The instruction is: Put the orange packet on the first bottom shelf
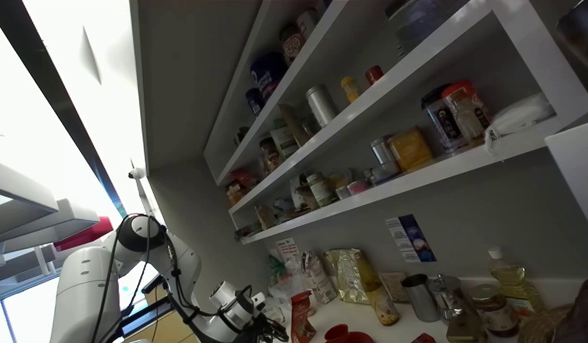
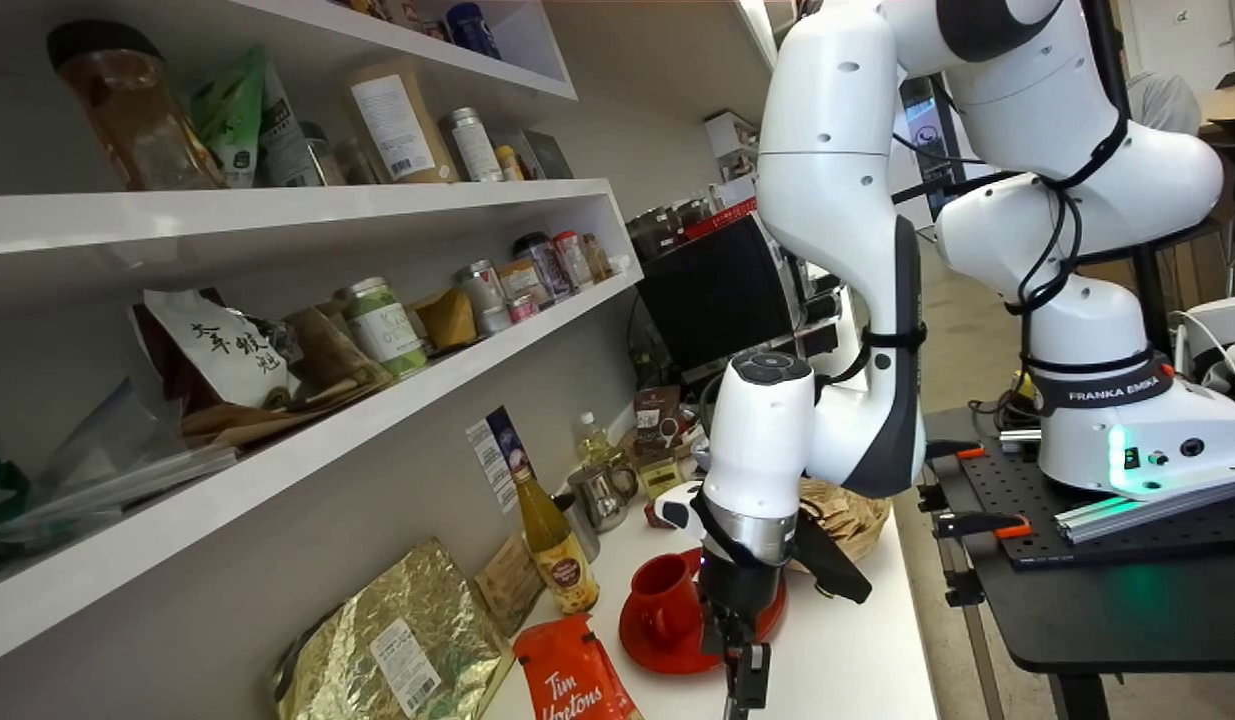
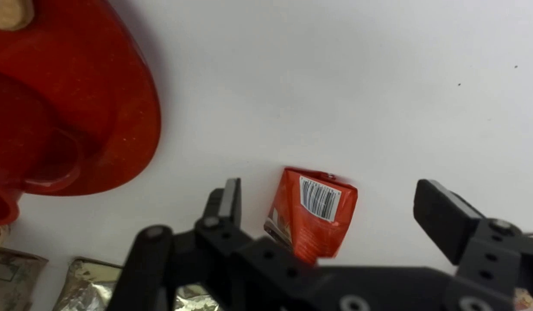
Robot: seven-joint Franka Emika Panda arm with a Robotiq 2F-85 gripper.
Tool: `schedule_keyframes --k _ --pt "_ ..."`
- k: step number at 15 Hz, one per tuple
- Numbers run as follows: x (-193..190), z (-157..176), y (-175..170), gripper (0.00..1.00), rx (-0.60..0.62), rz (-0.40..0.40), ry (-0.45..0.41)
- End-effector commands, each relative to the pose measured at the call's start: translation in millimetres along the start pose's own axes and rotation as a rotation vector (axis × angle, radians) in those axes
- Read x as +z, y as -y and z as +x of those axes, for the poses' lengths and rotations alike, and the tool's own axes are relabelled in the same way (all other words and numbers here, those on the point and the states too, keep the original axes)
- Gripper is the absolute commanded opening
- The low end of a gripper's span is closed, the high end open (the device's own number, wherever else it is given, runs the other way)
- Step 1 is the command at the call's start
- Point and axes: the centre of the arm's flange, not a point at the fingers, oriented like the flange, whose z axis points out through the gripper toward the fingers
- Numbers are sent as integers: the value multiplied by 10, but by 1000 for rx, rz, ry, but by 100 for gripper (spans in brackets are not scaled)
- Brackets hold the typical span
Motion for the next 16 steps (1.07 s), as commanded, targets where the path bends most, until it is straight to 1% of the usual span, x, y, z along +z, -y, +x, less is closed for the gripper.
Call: schedule_keyframes --k 1,3,5,9,11,16 --pt "96 96 -147 100 20 26 -26" --pt "106 142 -187 100 26 34 -40" --pt "115 183 -203 100 42 59 -43" --pt "150 222 -105 100 32 111 -57" --pt "200 277 -95 100 24 124 -58" --pt "308 547 -174 100 -4 137 -74"
